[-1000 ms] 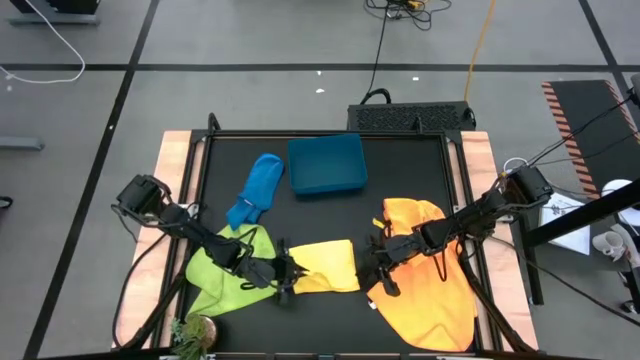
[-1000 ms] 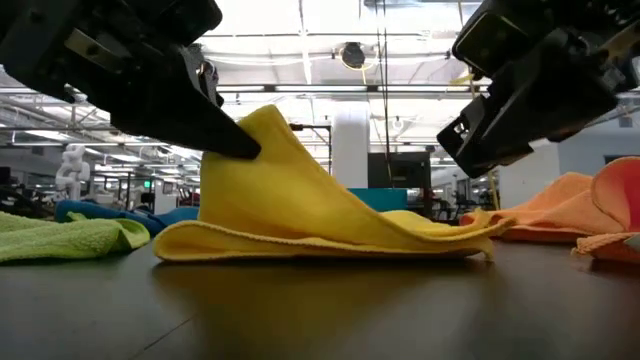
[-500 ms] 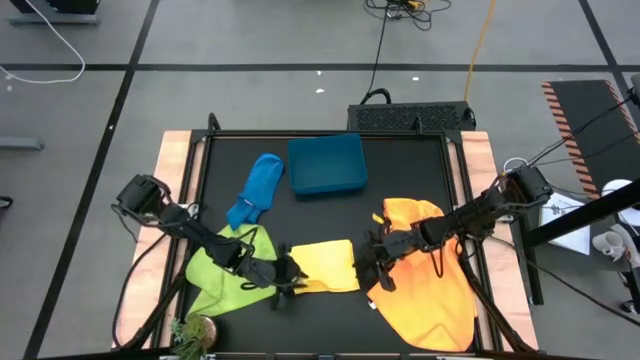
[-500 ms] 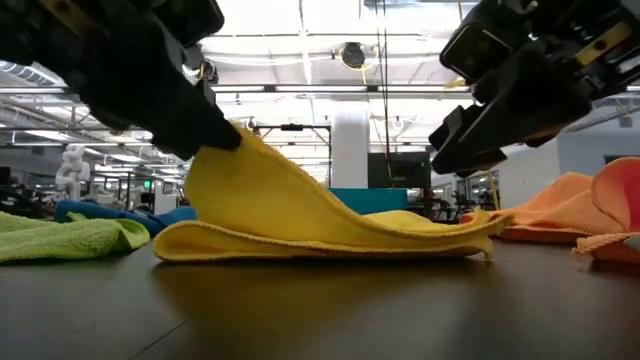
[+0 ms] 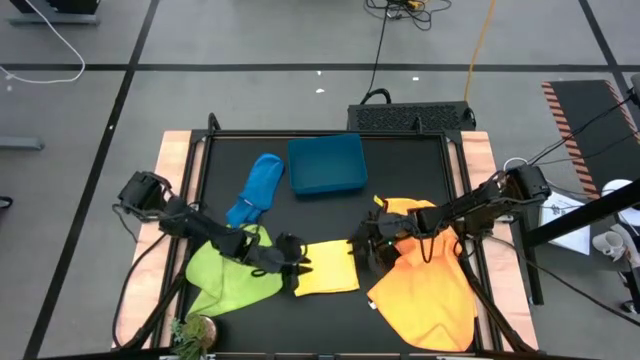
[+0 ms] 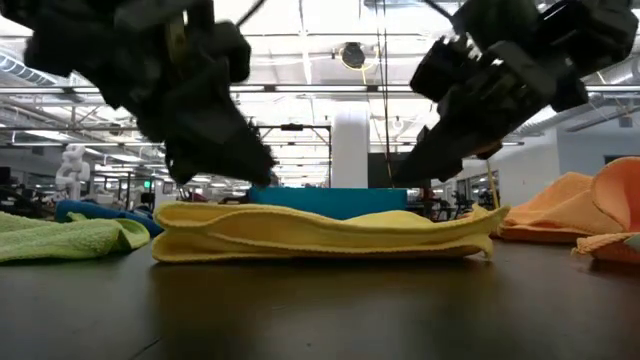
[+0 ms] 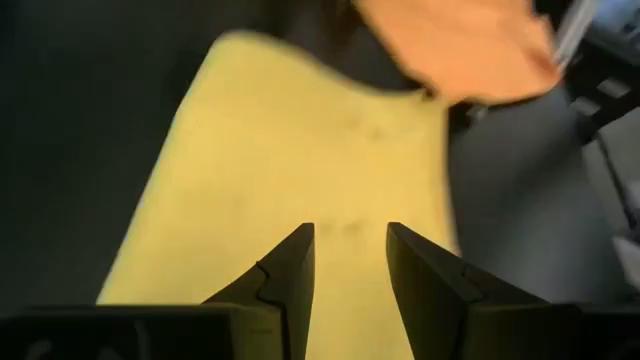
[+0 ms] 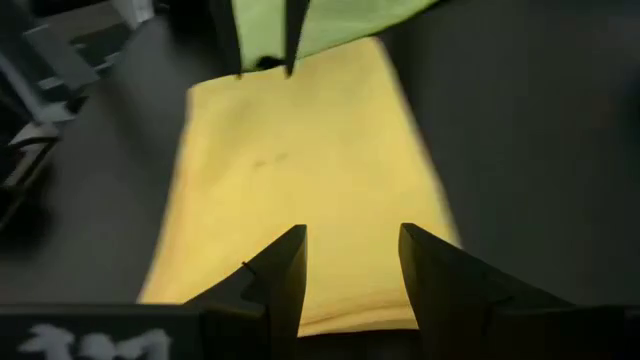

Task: Fold microfiber towels
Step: Put the folded yellow microfiber cloth into the blue bin

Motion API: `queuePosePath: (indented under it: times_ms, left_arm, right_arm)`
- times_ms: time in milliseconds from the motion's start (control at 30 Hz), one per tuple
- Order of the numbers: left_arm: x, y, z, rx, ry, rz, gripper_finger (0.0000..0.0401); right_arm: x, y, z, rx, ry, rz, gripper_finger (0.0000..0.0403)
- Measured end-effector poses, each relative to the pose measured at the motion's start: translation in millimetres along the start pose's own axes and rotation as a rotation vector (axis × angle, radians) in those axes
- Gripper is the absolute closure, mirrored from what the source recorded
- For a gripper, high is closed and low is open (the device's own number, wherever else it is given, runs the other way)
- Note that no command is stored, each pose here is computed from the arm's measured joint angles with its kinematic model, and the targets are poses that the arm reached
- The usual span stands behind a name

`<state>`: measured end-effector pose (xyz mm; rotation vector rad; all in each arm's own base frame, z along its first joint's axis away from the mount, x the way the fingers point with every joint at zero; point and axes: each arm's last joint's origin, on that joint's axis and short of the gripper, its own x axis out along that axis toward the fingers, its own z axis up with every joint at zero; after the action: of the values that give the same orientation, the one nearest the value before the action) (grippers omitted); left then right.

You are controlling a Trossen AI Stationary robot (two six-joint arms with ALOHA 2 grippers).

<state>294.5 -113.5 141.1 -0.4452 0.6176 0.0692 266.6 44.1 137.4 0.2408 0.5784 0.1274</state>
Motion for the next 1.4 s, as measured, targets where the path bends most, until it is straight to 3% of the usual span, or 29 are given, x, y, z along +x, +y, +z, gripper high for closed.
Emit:
queuePosePath:
  times_ms: [167, 333, 533, 733, 1033, 1167, 1400]
  left_arm:
    - [4.3, 23.5, 4.6, -0.055, 0.095, 0.062, 0.0272]
    - [-1.0, 32.7, 23.7, -0.088, 0.104, -0.029, 0.0272]
    - [-22.2, 41.7, 43.8, -0.037, 0.084, -0.016, 0.0272]
    - [-32.2, 50.4, 45.8, -0.030, 0.093, 0.094, 0.0272]
    - [-29.5, 50.3, 41.8, -0.048, 0.169, 0.019, 0.0269]
    - [-30.2, 50.3, 37.9, -0.062, 0.210, 0.019, 0.0241]
    - [-30.7, 53.2, 32.8, -0.118, 0.253, 0.066, 0.0154]
  right_arm:
    - [-1.1, -14.8, 2.9, 0.000, -0.003, -0.047, 0.0249]
    - [-2.2, -22.7, 5.5, 0.022, 0.004, 0.014, 0.0249]
    - [-3.3, -28.7, 6.8, 0.036, 0.009, 0.043, 0.0249]
    - [-3.3, -28.4, 6.5, 0.027, 0.014, 0.051, 0.0249]
    - [-3.3, -28.6, 6.1, 0.025, 0.018, 0.049, 0.0249]
    - [-1.2, -29.3, 4.4, 0.014, 0.023, 0.049, 0.0249]
    - [11.2, -36.2, -9.8, 0.033, 0.088, 0.036, 0.0249]
